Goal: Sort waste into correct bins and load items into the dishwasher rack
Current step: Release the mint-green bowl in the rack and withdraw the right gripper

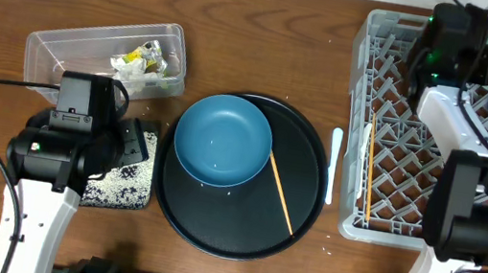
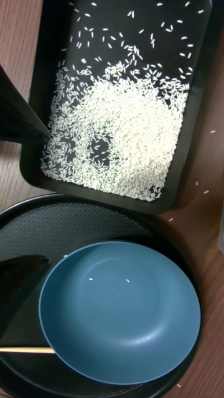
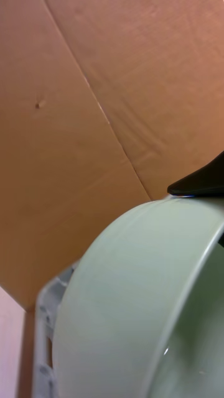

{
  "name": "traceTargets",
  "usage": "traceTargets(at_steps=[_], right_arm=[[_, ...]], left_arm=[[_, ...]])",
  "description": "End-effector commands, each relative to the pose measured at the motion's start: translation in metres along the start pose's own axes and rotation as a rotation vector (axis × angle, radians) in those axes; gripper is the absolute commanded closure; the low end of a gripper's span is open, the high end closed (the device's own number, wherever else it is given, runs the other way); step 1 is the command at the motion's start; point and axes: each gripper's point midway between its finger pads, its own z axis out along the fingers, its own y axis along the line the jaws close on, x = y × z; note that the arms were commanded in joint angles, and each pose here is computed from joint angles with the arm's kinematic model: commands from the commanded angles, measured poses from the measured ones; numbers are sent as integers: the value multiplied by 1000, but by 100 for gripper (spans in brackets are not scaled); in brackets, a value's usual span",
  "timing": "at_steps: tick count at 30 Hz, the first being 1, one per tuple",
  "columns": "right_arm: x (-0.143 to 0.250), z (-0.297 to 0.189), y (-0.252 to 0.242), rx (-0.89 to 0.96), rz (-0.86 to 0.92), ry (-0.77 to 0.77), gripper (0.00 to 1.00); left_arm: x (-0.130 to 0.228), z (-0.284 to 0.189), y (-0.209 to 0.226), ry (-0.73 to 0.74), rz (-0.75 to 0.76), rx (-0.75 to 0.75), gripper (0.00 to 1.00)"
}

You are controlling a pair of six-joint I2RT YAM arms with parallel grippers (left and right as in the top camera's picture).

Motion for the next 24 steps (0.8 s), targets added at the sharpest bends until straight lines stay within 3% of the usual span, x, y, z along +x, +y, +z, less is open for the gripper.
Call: traceTargets(at_steps=[1, 11, 17, 22, 24], right_arm=[[6, 4, 6, 16, 20, 16, 99], [15, -5, 40, -110, -3, -7, 99], [26, -25, 73, -274, -24, -11, 92], [28, -55, 93, -374, -63, -35, 69], [28, -68, 97, -389, -79, -48, 53]], left_arm=[[-5, -4, 1, -18, -14, -8, 41], [-5, -4, 1, -18, -15, -7, 41], [-5, -4, 1, -19, -15, -7, 41], [-7, -4, 1, -24, -14, -5, 41], [-7, -4, 0, -26, -14, -4, 41]])
